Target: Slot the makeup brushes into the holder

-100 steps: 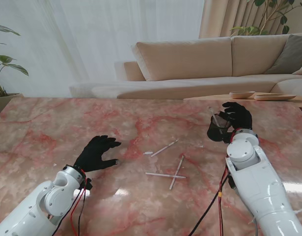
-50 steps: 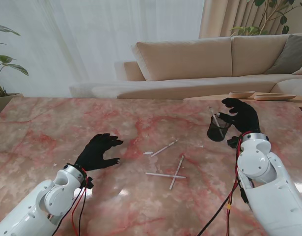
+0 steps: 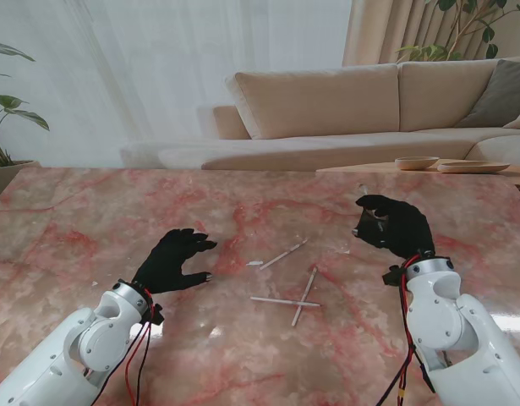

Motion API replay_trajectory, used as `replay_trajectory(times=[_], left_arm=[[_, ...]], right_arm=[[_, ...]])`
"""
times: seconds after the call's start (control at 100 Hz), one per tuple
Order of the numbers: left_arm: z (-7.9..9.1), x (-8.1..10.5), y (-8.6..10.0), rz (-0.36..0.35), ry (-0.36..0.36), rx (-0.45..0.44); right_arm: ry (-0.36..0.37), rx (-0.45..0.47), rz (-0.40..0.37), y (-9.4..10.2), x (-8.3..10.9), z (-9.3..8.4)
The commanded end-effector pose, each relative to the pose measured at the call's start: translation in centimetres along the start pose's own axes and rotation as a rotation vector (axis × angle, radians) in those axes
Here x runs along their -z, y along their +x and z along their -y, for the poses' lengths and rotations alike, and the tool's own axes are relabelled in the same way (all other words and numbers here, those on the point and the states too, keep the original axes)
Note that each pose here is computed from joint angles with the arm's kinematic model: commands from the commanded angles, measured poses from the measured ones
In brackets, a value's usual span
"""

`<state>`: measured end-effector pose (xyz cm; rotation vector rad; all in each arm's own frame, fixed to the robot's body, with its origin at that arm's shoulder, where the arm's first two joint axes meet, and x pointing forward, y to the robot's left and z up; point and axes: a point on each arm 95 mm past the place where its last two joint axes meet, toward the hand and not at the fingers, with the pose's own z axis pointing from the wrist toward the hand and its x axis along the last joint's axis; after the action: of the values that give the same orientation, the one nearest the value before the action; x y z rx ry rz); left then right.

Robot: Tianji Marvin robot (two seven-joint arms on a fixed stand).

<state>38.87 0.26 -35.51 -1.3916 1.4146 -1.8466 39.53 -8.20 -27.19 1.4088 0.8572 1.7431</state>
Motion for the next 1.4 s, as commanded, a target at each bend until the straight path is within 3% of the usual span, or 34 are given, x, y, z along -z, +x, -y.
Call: replay_trajectory(times=[0.0, 0.29, 0.47, 0.91, 1.06, 1.39], left_arm=[[-0.3, 0.2, 0.3, -0.007, -0.004, 0.002], [-0.2, 0.4, 0.6, -0.017, 0.006, 0.003], [-0.2, 0.5, 0.7, -0.021, 0.008, 0.003], [0.1, 1.0, 0.7, -0.028, 0.026, 0.005], [0.0, 1.3, 0.5, -0.026, 0.029, 0.006], [-0.2, 1.4, 0.4, -0.028, 0.038, 0.012]], right_arm=[[0.048, -0.004, -0.009, 0.2, 1.2, 1.3], [0.175, 0.124, -0.069, 1.3, 3.4, 4.1], [0.217, 0.235, -0.079, 2.3, 4.2, 6.0], [0.324, 0.301, -0.057, 5.2, 5.1, 11.5], [0.343, 0.349, -0.056, 5.6, 5.4, 12.7], [0.388, 0.352, -0.052, 6.8, 6.6, 15.2]])
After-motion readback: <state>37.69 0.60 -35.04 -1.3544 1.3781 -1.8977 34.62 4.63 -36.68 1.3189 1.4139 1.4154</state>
